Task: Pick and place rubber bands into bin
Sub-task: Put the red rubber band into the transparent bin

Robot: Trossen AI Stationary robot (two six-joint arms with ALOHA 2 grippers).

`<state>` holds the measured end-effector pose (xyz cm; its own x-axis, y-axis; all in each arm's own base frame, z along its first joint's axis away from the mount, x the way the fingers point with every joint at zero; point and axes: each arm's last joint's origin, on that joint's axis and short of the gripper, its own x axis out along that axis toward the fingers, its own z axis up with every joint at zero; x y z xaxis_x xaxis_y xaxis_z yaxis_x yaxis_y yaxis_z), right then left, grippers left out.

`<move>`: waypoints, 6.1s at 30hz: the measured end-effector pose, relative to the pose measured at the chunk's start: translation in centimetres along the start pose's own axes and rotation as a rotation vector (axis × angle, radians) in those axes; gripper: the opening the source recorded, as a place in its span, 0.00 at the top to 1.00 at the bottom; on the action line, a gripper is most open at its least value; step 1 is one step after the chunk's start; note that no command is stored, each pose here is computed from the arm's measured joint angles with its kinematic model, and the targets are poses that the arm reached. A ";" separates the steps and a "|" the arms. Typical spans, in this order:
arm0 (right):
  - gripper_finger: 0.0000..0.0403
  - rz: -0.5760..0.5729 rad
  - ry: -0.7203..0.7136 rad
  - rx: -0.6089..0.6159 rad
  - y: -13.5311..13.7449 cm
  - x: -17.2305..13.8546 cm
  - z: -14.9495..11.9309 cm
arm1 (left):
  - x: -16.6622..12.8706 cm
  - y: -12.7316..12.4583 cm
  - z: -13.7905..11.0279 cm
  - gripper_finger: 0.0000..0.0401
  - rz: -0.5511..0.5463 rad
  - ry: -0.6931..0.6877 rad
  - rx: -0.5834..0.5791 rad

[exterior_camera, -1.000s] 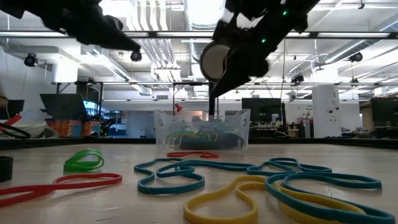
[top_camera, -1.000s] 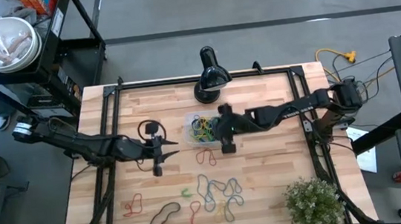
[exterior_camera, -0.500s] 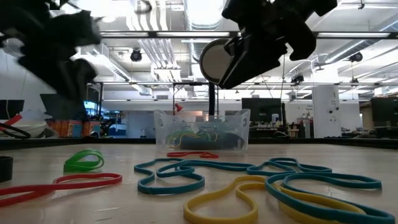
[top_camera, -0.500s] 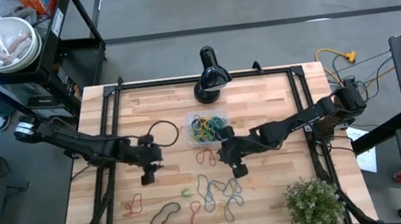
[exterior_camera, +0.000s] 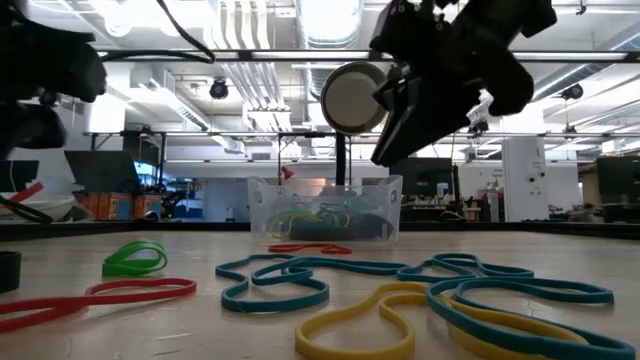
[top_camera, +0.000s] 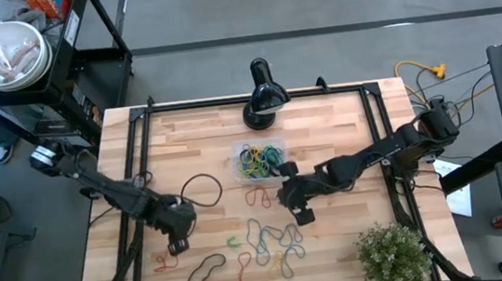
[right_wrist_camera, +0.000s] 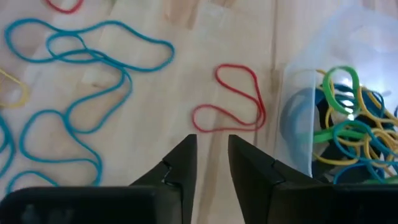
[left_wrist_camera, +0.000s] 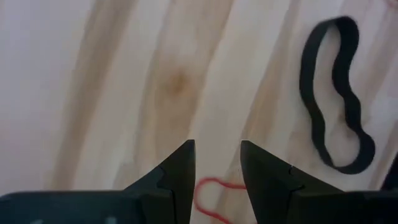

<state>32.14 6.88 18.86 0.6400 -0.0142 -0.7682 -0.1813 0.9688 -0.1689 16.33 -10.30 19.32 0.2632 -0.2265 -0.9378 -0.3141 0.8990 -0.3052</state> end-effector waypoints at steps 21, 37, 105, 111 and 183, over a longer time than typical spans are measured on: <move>0.81 -0.003 -0.014 -0.005 0.0 0.2 -0.3 | 3.6 -1.9 -3.3 0.72 0.279 0.233 -0.048; 0.82 -0.003 -0.014 -0.002 0.0 0.2 -0.3 | 4.8 -1.7 -4.3 0.72 0.227 0.211 0.001; 0.85 -0.003 -0.010 0.001 0.0 0.2 -0.4 | -1.5 -6.6 1.1 1.00 0.392 -0.694 0.324; 0.85 -0.003 -0.009 0.001 0.0 0.2 -0.4 | -1.8 -6.7 2.9 1.00 0.466 -0.803 0.381; 0.85 0.000 0.023 -0.011 0.0 0.2 -0.8 | -1.5 5.5 18.9 0.82 0.572 -0.789 0.470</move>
<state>31.70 6.70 18.18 0.6223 -0.0201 -0.7825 -0.1898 0.9660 -0.1757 31.47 2.08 22.19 0.7543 0.4267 -0.4989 -0.2397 0.8865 0.3957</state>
